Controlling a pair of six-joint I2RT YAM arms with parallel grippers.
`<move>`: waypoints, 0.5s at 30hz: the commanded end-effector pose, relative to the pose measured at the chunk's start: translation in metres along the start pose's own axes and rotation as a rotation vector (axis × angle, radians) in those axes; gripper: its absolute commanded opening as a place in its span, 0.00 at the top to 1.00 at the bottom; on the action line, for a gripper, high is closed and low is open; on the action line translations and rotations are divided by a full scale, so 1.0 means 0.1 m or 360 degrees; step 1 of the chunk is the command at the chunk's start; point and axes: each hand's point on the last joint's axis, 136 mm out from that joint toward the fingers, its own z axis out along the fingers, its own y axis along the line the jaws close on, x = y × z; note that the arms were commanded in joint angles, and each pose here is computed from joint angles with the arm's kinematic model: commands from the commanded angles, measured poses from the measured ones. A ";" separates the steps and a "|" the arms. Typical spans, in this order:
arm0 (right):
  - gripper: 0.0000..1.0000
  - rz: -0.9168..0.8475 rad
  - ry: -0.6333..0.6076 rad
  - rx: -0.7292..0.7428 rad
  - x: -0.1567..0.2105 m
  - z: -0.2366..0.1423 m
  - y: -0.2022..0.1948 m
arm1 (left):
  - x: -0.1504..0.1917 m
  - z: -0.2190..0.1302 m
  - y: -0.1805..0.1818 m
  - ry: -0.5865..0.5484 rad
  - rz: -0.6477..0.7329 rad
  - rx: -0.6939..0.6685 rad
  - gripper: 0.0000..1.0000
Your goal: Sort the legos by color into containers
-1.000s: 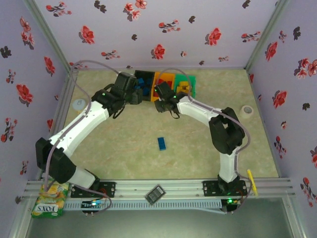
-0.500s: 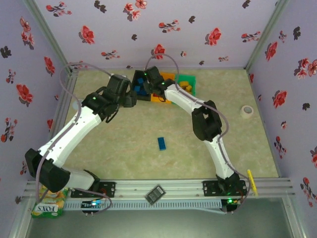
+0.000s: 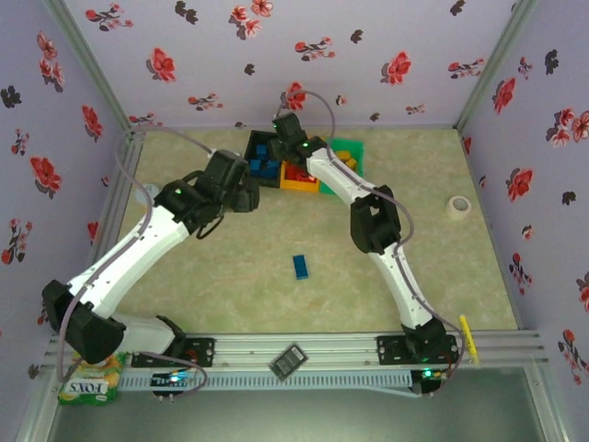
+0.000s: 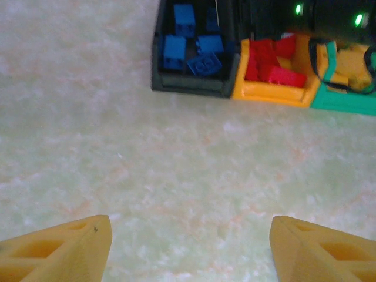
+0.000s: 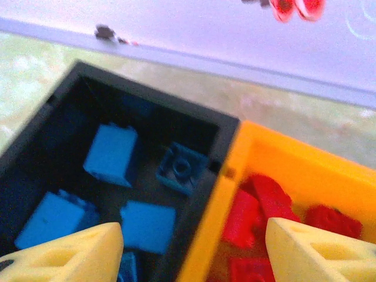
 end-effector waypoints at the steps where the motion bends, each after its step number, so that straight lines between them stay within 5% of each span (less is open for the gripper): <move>1: 0.34 0.0052 -0.0086 0.0034 -0.26 -0.54 -0.20 | 0.43 0.14 -0.16 0.0188 -0.0045 -0.0003 0.28; 15: 0.37 0.0318 0.0000 0.0173 0.42 -1.37 -0.92 | 1.66 0.61 -0.93 0.0580 -0.0339 0.0136 0.27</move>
